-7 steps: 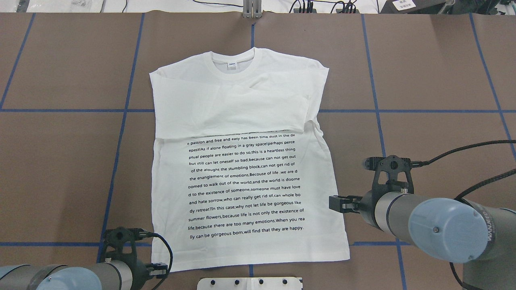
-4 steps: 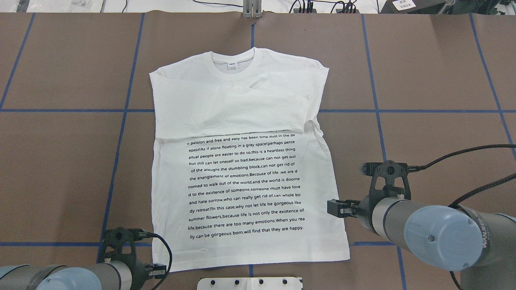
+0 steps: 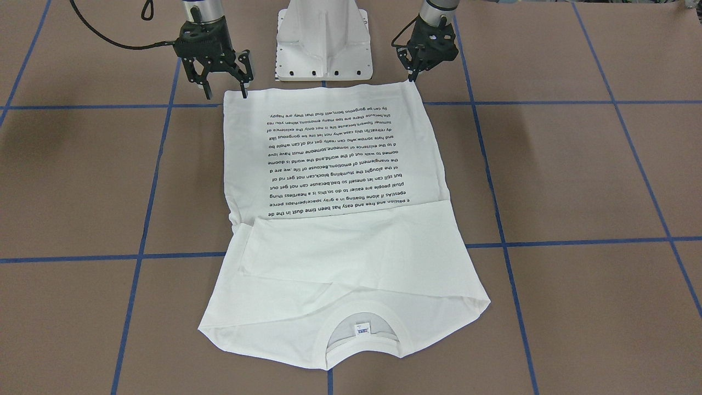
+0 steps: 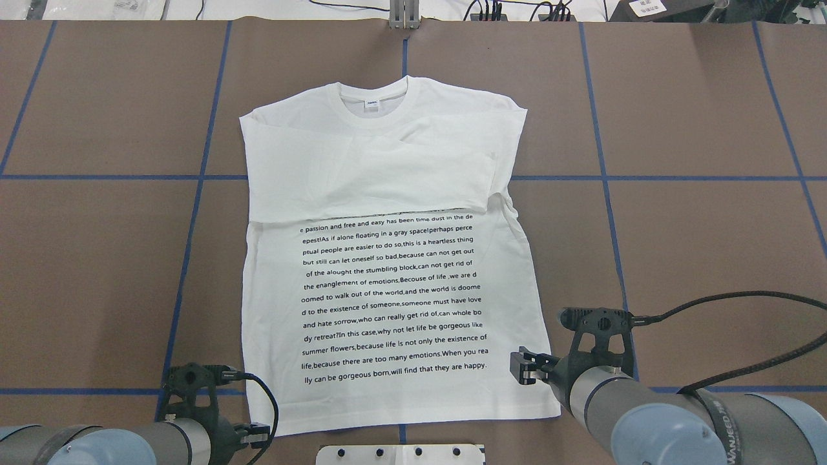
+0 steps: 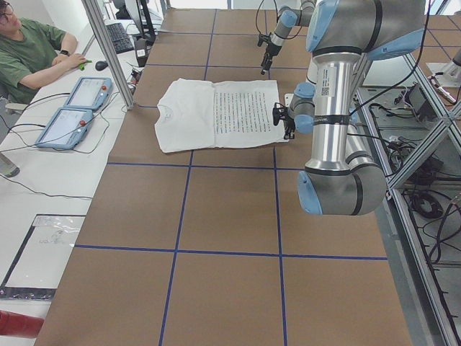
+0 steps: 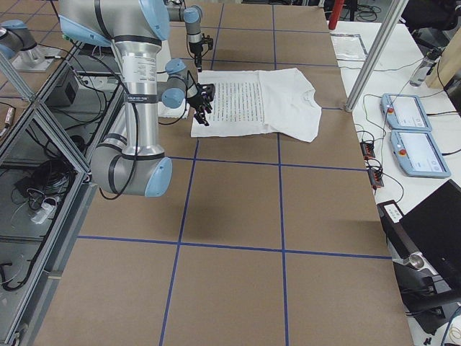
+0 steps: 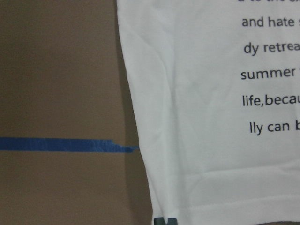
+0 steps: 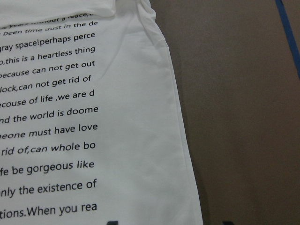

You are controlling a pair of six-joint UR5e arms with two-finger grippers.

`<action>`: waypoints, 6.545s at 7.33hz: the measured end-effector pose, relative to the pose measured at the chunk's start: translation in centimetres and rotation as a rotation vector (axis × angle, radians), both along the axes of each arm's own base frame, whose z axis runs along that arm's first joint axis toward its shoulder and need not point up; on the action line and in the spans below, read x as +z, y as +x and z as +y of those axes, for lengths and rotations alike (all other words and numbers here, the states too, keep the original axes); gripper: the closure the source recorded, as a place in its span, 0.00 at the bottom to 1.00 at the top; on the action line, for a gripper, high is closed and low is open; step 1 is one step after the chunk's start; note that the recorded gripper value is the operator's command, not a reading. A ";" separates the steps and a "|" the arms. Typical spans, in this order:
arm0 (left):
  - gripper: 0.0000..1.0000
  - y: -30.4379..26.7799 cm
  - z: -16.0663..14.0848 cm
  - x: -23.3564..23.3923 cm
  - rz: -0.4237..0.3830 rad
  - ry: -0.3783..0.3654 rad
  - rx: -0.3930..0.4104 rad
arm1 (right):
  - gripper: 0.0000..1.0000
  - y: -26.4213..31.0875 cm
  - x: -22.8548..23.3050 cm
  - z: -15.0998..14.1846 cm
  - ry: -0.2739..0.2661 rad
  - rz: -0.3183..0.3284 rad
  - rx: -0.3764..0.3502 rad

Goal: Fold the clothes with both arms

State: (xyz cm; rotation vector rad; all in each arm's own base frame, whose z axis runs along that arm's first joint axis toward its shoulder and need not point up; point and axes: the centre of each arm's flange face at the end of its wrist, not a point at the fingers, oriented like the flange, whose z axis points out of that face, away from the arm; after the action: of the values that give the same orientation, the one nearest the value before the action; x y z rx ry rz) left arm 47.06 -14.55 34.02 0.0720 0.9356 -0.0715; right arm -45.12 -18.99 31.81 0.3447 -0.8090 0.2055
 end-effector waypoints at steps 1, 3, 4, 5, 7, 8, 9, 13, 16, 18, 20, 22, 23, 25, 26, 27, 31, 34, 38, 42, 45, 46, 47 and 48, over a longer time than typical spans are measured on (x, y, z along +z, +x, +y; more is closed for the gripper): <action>1.00 -0.2 0.0 -0.6 0.013 -0.001 0.001 | 0.35 -0.9 0.8 1.0 -0.002 0.002 0.012; 1.00 -0.2 0.0 -1.3 0.029 -0.002 0.003 | 0.40 -1.9 2.4 2.4 0.005 -0.020 0.031; 1.00 -0.1 0.0 -1.5 0.032 -0.002 0.003 | 0.41 -1.9 3.6 3.0 0.016 -0.020 0.038; 1.00 -0.2 0.0 -1.6 0.036 -0.002 0.003 | 0.41 -1.6 4.7 3.6 0.021 -0.019 0.039; 1.00 -0.4 0.0 -2.0 0.044 -0.002 0.002 | 0.41 -1.4 6.0 4.7 0.025 -0.016 0.038; 1.00 -0.5 0.0 -2.0 0.045 -0.002 0.001 | 0.45 -1.5 6.1 5.5 0.031 -0.019 0.035; 1.00 -0.7 0.0 -2.2 0.048 -0.002 0.001 | 0.48 -1.8 6.1 6.2 0.038 -0.020 0.028; 1.00 -1.0 0.0 -2.5 0.057 -0.003 0.000 | 0.51 -2.9 7.3 7.4 0.058 0.006 0.017; 1.00 -1.1 0.0 -2.6 0.060 -0.004 0.000 | 0.69 -3.0 7.4 7.7 0.065 0.012 0.017; 1.00 -1.2 0.0 -2.8 0.064 -0.004 0.000 | 1.00 -3.1 7.3 7.9 0.069 0.011 0.015; 1.00 -1.3 0.0 -2.9 0.067 -0.003 -0.001 | 1.00 -3.3 7.2 8.1 0.070 0.005 0.020; 1.00 -1.6 -0.1 -3.3 0.075 -0.002 -0.002 | 1.00 -2.6 6.5 7.8 0.064 -0.004 0.041; 1.00 -2.4 -0.2 -4.2 0.090 -0.002 0.000 | 1.00 -0.7 4.8 7.5 0.054 0.012 0.033; 1.00 -7.2 -0.3 -8.8 0.113 -0.030 0.039 | 1.00 6.5 -1.6 6.9 0.005 0.057 -0.015; 1.00 -11.4 -0.2 -12.1 0.117 -0.049 0.058 | 1.00 10.4 -4.9 6.6 -0.029 0.062 -0.041; 1.00 -15.3 -0.3 -14.7 0.120 -0.069 0.073 | 1.00 13.4 -7.3 5.9 -0.067 0.056 -0.056; 1.00 -16.6 -8.1 -18.2 0.098 0.080 0.004 | 1.00 15.3 -14.1 -3.0 -0.069 0.039 -0.017; 1.00 -17.8 -20.9 -16.9 -0.055 0.238 -0.097 | 1.00 13.7 -16.6 -14.6 -0.017 0.115 0.046; 1.00 -13.8 -36.1 -11.5 -0.213 0.255 -0.193 | 1.00 6.6 -14.8 -31.4 -0.025 0.154 0.131; 1.00 -5.6 -45.0 -1.4 -0.235 0.277 -0.216 | 1.00 -0.7 -7.1 -39.6 -0.039 0.201 0.140; 0.01 -3.3 -45.5 1.1 -0.223 0.320 -0.173 | 0.01 -2.4 -4.9 -40.2 -0.057 0.229 0.130; 0.00 -3.3 -45.4 1.1 -0.224 0.339 -0.157 | 0.00 -2.5 -4.6 -40.3 -0.053 0.224 0.130; 0.00 -3.7 -45.1 0.9 -0.224 0.378 -0.131 | 0.00 -2.5 -4.9 -40.3 -0.036 0.217 0.115; 0.00 -4.5 -44.1 0.4 -0.205 0.413 -0.103 | 0.00 -2.1 -5.4 -40.4 -0.008 0.210 0.084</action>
State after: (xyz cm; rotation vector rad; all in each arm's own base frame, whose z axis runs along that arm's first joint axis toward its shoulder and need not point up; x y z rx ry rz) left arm 42.52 -58.67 34.40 0.5013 0.7293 0.0349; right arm -47.26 -59.35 26.37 0.3861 -0.5874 0.2467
